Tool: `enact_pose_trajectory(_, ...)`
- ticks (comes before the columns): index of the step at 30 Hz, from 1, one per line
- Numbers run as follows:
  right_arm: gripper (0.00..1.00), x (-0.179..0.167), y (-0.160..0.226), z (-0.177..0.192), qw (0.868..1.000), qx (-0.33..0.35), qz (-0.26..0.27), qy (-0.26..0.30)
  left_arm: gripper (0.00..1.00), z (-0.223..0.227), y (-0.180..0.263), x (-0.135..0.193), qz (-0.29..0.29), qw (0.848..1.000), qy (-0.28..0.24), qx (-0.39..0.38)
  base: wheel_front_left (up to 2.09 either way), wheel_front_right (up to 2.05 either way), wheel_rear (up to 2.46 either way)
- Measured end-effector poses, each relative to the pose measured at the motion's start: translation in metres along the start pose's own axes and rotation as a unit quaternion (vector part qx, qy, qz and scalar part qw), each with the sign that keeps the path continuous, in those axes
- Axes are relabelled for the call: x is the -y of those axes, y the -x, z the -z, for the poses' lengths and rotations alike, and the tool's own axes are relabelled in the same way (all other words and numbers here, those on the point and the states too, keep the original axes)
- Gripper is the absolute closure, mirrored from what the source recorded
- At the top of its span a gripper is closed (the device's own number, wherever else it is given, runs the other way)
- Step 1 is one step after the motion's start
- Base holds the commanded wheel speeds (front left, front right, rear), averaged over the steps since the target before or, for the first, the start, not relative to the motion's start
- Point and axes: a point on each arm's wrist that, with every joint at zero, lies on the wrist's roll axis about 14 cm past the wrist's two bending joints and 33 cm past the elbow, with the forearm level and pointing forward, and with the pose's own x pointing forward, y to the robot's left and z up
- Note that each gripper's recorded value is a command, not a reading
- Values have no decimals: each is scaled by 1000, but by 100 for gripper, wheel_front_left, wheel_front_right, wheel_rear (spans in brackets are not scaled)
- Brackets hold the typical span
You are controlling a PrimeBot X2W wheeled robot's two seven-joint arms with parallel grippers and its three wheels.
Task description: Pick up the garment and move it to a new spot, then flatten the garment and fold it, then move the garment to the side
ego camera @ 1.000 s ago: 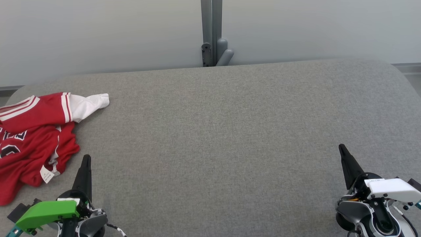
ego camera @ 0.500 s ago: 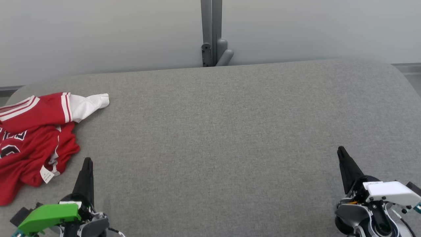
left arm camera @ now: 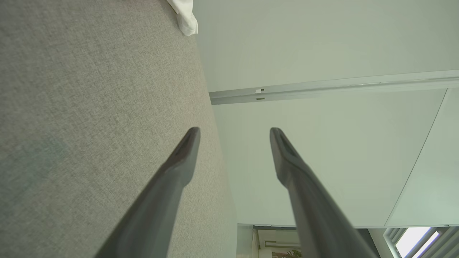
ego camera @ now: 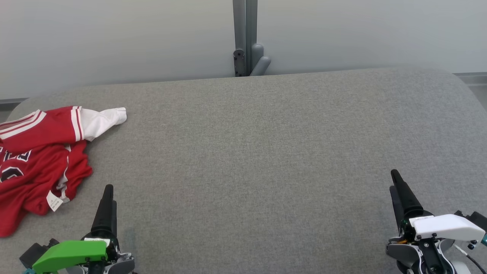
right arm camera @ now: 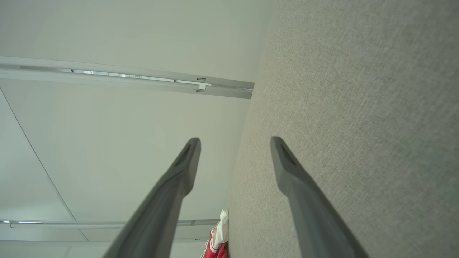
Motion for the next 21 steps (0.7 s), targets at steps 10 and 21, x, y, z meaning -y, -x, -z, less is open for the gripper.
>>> enact_pose_trajectory(10, 0, -20, -3, 2, 990, 2, -29, 136, 0, 4, 0, 4, -5, 994, -111, 0, 0, 0, 0)
enact_pose_trajectory(21, 0, -26, -1, 7, 967, 2, -42, 251, 0, 6, 6, 1, -8, 973, -229, 3, 0, 0, 0)
